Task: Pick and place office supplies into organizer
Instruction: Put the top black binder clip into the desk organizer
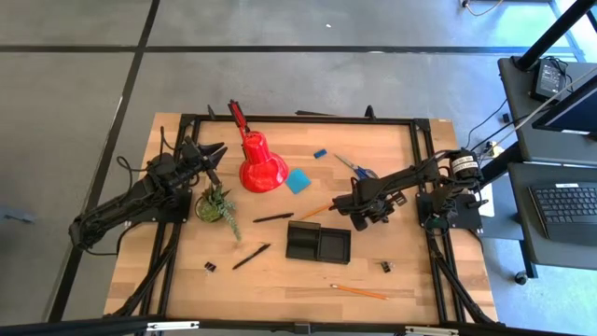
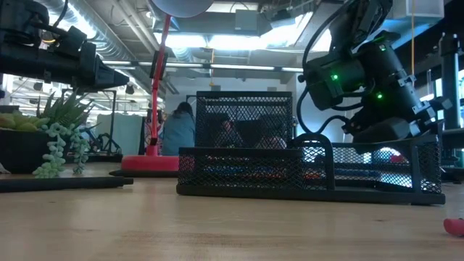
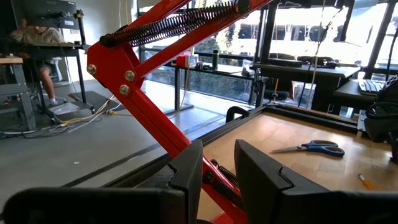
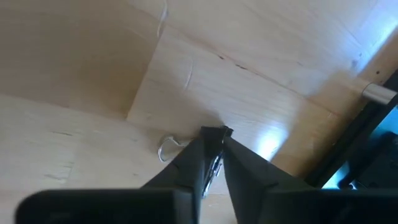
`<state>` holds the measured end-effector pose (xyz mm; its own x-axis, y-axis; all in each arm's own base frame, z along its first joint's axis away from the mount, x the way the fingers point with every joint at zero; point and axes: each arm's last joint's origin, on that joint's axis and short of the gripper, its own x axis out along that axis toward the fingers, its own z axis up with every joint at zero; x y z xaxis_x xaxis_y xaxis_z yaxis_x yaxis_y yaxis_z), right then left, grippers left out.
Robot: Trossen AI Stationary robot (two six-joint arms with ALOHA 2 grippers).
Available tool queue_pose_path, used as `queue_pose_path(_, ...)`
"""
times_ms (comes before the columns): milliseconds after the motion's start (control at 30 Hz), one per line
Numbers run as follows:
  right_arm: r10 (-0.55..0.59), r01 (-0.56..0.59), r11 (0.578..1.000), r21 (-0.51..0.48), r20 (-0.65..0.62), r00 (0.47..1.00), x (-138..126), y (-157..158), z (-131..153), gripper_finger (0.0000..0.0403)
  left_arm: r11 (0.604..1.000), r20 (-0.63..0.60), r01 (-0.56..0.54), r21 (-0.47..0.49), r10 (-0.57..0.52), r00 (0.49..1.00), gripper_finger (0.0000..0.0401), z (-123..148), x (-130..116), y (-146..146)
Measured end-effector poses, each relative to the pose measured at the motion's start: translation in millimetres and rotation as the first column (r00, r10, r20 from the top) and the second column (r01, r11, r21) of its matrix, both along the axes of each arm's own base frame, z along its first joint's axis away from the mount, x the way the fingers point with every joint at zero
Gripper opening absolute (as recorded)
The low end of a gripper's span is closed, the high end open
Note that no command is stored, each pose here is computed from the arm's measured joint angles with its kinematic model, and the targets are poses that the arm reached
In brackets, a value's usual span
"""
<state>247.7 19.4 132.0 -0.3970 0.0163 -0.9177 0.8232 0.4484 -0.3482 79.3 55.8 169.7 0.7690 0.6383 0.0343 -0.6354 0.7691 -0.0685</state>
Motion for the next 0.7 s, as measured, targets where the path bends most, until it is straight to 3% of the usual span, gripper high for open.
queue_pose_path(267,0.005,-0.005,1.0,0.003,-0.001,1.0,0.1,0.0,0.6,0.0023,1.0,0.0,0.0,0.0,0.0,1.0,0.0088,0.0,0.0,0.0)
queue_pose_path(700,0.022,-0.021,1.0,0.01,-0.005,1.0,-0.3,0.0,0.8,0.002,1.0,0.0,0.0,0.0,0.0,1.0,0.0088,0.0,0.0,0.0)
